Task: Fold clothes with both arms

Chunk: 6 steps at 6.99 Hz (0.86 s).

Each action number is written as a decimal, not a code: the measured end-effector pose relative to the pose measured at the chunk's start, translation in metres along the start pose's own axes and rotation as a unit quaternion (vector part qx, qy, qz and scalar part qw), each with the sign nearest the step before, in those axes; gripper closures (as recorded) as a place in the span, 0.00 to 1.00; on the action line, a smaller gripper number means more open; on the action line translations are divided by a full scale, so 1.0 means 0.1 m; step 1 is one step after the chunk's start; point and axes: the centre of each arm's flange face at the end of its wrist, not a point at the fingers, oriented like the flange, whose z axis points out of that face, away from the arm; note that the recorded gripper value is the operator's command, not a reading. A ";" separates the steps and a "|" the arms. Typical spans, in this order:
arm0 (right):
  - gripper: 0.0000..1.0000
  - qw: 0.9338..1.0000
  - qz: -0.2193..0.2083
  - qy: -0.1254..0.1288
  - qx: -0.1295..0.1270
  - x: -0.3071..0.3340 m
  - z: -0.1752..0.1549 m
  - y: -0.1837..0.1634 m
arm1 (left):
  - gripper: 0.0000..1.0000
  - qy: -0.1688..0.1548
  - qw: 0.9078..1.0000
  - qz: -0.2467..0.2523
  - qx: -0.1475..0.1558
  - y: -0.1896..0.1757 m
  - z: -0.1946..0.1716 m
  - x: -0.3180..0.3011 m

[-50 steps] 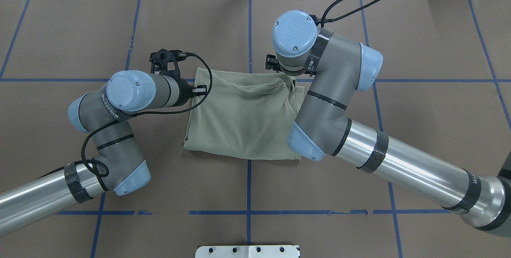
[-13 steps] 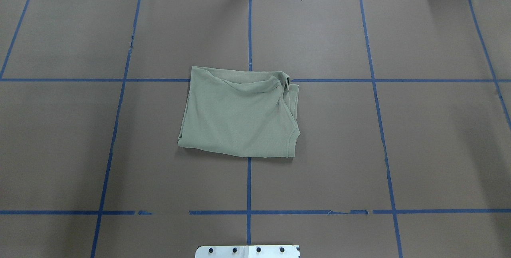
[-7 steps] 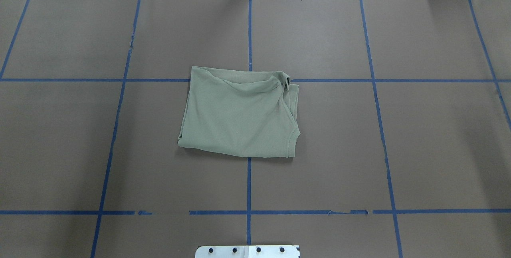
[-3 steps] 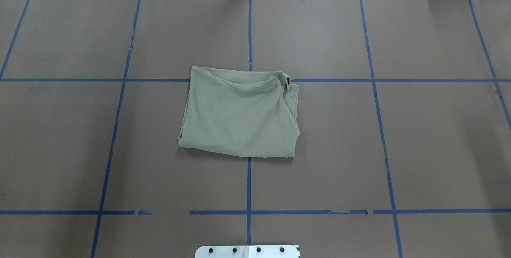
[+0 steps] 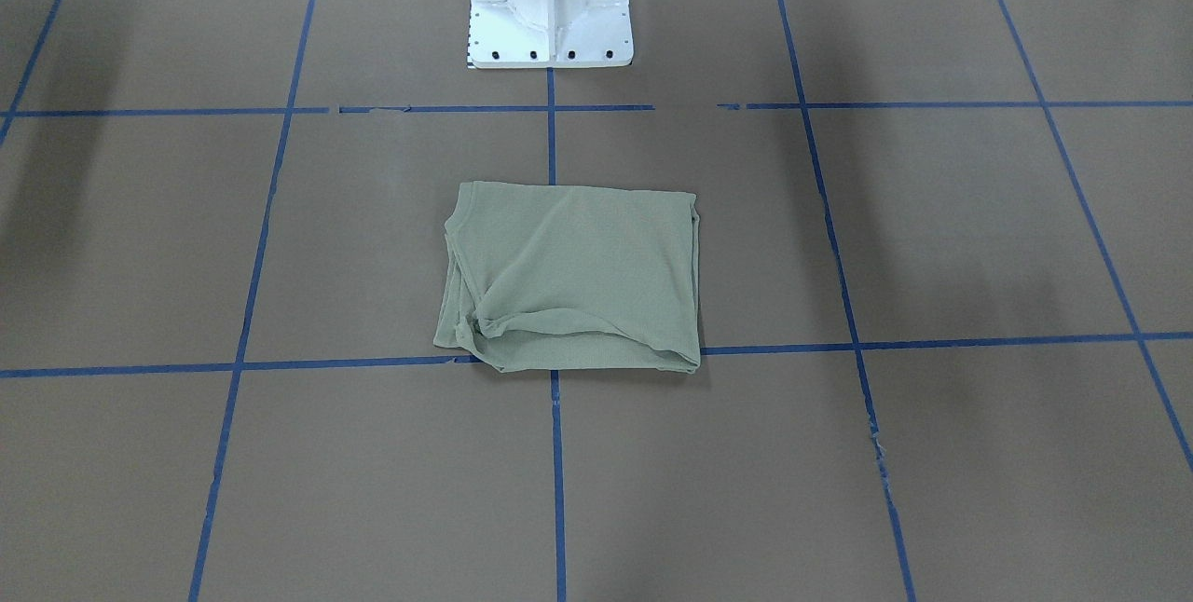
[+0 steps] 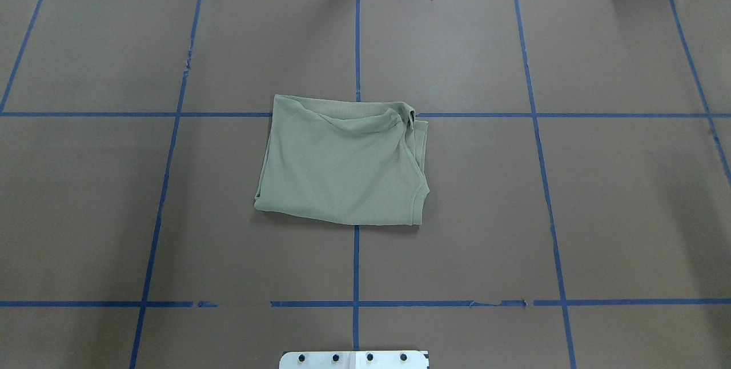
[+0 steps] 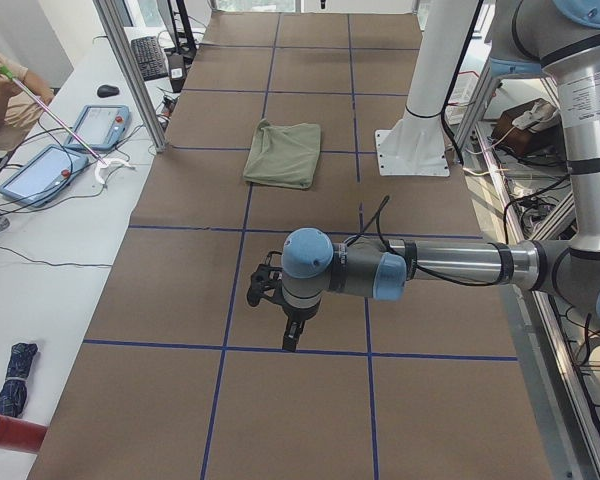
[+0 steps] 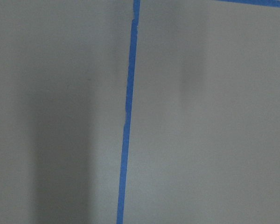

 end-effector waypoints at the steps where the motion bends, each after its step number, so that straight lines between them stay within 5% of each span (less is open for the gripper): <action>1: 0.00 1.000 0.001 0.000 -0.001 0.01 0.01 0.00 | 0.00 0.000 1.000 0.000 0.000 0.00 0.00 0.00; 6: 0.00 1.000 0.003 0.000 -0.004 0.04 0.04 0.01 | 0.00 0.000 1.000 0.000 0.000 0.00 0.00 0.00</action>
